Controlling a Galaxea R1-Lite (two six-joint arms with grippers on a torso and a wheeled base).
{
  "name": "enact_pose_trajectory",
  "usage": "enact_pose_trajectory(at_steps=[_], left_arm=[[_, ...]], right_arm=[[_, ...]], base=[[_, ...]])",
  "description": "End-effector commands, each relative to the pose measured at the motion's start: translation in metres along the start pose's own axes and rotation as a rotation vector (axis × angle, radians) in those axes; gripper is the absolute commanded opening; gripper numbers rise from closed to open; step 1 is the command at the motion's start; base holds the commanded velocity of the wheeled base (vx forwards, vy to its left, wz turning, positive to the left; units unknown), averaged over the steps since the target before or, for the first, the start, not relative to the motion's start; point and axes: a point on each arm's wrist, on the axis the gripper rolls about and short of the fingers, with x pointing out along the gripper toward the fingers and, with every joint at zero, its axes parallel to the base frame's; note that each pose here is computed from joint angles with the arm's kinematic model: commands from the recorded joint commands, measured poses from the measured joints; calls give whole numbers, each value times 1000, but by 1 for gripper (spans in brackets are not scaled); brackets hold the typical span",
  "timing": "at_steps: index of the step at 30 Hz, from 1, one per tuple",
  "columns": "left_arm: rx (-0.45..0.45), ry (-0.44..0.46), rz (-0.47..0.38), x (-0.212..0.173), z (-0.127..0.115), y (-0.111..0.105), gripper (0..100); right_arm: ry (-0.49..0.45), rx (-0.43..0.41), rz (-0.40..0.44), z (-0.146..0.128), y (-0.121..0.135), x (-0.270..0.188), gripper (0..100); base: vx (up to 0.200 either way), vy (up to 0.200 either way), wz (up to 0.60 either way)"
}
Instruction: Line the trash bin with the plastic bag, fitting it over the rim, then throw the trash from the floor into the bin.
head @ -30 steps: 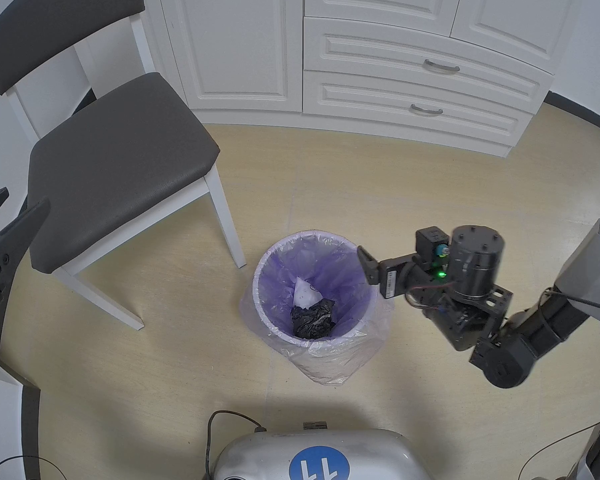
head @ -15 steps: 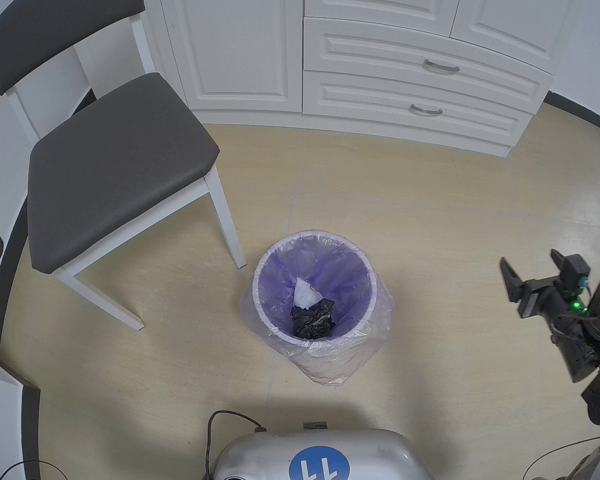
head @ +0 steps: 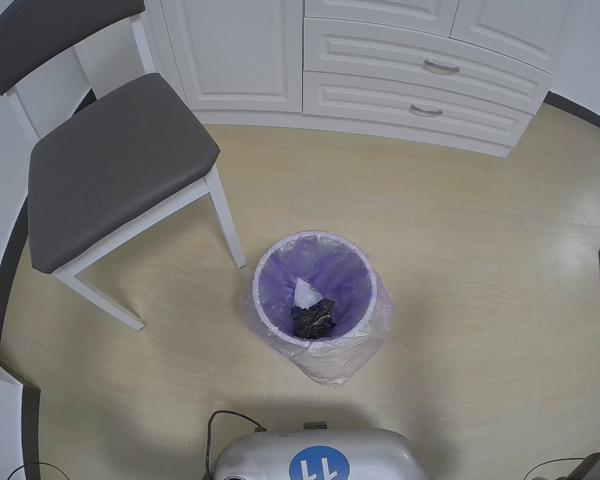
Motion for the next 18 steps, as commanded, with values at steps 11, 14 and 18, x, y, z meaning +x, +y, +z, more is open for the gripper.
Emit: enact_pose_trajectory(at_steps=[11, 14, 18], left_arm=[[26, -139, 139, -28, 16, 4, 100], [27, -165, 149, -34, 19, 4, 100], [31, -187, 158, -40, 19, 4, 100]], right_arm=[[-271, 217, -134, 43, -53, -73, 100], [-285, 254, -128, 45, -57, -81, 100], [-283, 269, -135, 40, -63, -95, 100]], base=[[0, 0, 0], [0, 0, 0], [0, 0, 0]])
